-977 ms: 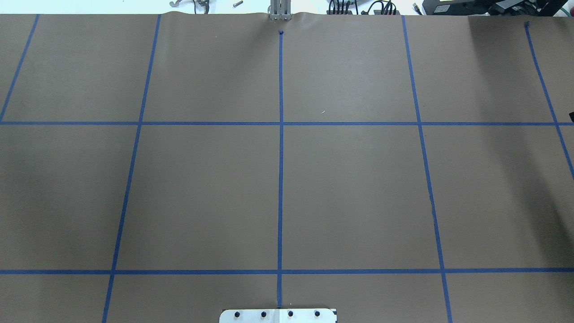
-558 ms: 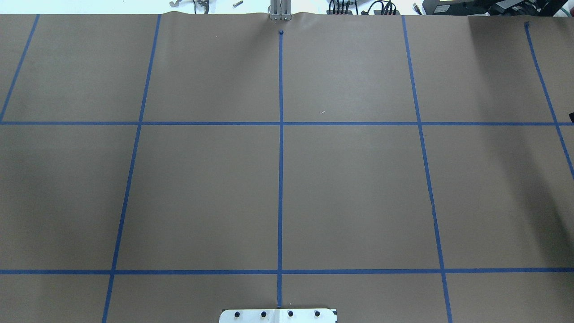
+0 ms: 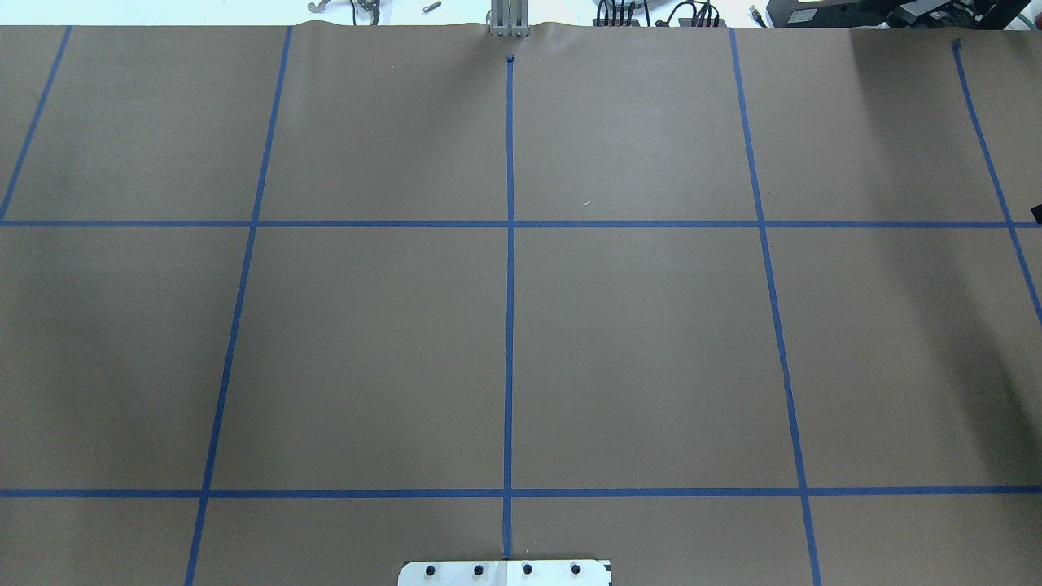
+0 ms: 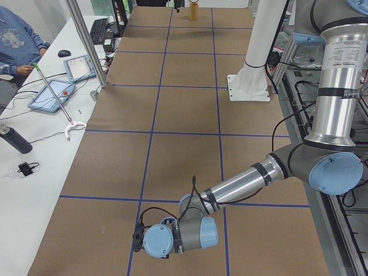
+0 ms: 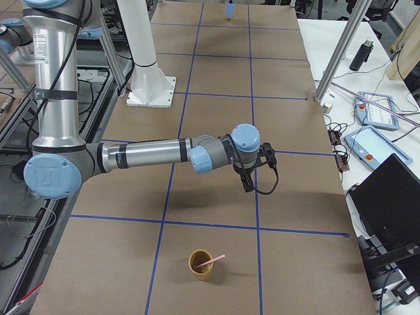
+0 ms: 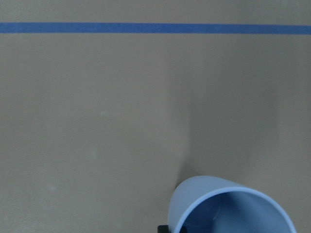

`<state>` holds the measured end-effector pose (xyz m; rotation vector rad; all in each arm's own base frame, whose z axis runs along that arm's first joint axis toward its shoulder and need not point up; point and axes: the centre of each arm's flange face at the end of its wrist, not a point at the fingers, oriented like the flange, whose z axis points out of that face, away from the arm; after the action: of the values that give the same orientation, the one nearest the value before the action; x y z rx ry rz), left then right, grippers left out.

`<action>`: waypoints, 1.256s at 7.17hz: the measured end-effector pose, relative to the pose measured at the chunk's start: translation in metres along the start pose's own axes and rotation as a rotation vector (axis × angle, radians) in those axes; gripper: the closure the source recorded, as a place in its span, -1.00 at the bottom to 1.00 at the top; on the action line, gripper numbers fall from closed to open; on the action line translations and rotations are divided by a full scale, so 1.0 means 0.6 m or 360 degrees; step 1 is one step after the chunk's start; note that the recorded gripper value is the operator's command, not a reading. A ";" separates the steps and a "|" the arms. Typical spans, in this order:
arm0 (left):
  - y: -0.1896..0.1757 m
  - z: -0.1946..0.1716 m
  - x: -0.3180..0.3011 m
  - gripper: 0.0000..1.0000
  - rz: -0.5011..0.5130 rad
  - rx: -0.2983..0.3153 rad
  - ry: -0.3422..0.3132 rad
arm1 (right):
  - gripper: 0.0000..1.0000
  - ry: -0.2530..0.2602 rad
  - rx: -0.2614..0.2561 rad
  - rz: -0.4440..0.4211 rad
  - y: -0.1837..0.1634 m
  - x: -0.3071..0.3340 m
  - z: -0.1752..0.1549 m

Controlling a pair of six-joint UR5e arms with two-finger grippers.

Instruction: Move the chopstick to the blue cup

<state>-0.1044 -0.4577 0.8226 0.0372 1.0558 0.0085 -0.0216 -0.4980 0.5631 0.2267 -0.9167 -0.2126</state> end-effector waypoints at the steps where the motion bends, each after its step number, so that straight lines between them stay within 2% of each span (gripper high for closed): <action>1: -0.024 -0.028 0.058 1.00 -0.0037 0.0019 0.0143 | -1.00 -0.0002 0.0001 0.0005 -0.001 -0.003 0.000; 2: -0.048 -0.058 0.121 1.00 -0.0076 0.0035 0.0229 | -1.00 -0.0004 0.0002 0.0008 -0.001 -0.005 -0.001; 3: -0.087 -0.079 0.202 1.00 -0.0122 0.0038 0.0255 | -1.00 -0.0005 0.0005 0.0010 -0.002 -0.008 -0.002; 4: -0.137 -0.089 0.324 1.00 -0.0163 0.0025 0.0230 | -1.00 -0.0004 0.0009 0.0018 -0.003 -0.010 -0.004; 5: -0.179 -0.083 0.466 1.00 -0.0202 0.0014 0.0149 | -1.00 -0.0001 0.0015 0.0036 -0.004 -0.013 -0.006; 6: -0.209 -0.053 0.626 1.00 -0.0249 0.0009 0.0056 | -1.00 0.0004 0.0019 0.0049 -0.005 -0.014 -0.008; 7: -0.226 -0.007 0.788 1.00 -0.0315 0.0002 0.0012 | -1.00 0.0012 0.0021 0.0054 -0.005 -0.014 -0.009; 9: -0.213 0.123 1.127 1.00 -0.0431 0.0038 -0.0046 | -1.00 0.0042 0.0026 0.0061 -0.005 -0.010 -0.010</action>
<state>0.2917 -0.5709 0.2663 -0.0838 1.0253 -0.2489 -0.0207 -0.4984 0.5544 0.2264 -0.8960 -0.1663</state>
